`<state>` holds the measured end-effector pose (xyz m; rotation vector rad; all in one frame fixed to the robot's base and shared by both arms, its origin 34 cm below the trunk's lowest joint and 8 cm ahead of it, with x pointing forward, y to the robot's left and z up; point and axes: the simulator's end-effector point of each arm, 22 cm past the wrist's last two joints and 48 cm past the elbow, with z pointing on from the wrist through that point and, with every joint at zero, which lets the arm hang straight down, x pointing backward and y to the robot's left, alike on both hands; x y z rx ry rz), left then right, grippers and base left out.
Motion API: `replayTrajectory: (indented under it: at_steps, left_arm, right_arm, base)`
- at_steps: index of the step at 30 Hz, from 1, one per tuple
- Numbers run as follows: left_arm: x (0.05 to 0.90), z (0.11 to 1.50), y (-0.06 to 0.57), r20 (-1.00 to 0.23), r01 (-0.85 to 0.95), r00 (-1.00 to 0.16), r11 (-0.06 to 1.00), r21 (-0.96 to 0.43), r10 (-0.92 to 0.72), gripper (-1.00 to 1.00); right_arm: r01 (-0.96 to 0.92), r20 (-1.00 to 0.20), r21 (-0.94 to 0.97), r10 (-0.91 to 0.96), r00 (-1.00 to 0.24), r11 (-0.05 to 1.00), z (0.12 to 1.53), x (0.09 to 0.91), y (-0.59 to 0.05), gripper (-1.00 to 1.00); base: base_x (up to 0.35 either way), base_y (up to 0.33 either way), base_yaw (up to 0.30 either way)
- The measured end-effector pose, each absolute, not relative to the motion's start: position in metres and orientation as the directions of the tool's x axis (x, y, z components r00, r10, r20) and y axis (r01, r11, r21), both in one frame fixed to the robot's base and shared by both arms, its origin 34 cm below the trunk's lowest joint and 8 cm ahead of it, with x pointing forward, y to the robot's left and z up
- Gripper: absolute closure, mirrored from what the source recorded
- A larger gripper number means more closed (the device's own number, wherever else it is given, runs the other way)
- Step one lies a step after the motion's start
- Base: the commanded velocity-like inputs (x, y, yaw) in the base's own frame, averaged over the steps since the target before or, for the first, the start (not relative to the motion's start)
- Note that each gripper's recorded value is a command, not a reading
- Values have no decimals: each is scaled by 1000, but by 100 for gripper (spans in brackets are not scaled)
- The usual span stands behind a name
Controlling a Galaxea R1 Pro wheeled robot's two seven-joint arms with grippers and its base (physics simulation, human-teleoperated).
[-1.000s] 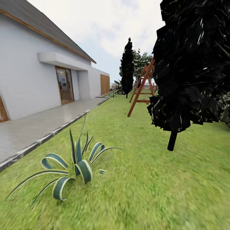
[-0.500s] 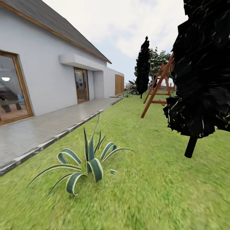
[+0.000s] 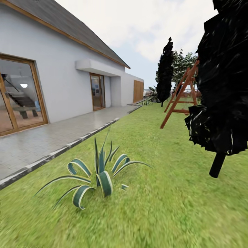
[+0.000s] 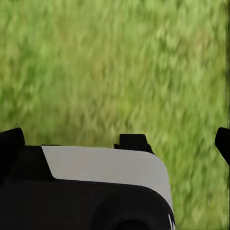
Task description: Take the three Easter eggs out of the wicker basket on the lawn in the garden, then place them on the lawn next to a single tree (choose any tree) so that all three eggs are next to the same tree and none are left in the basket.
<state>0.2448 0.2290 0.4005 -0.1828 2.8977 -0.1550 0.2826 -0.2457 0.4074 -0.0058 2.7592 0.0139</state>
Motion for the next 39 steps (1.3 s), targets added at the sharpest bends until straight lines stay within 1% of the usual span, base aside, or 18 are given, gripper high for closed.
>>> replayTrajectory:
  at_steps: [39]
  left_arm:
    - [245, 401, 229, -224, -111, -965, 987, -119, -136, -100]
  right_arm:
    - [-7, -372, 9, -3, -928, 1000, 407, 282, -245, -100]
  base:
    - [117, -287, 275]
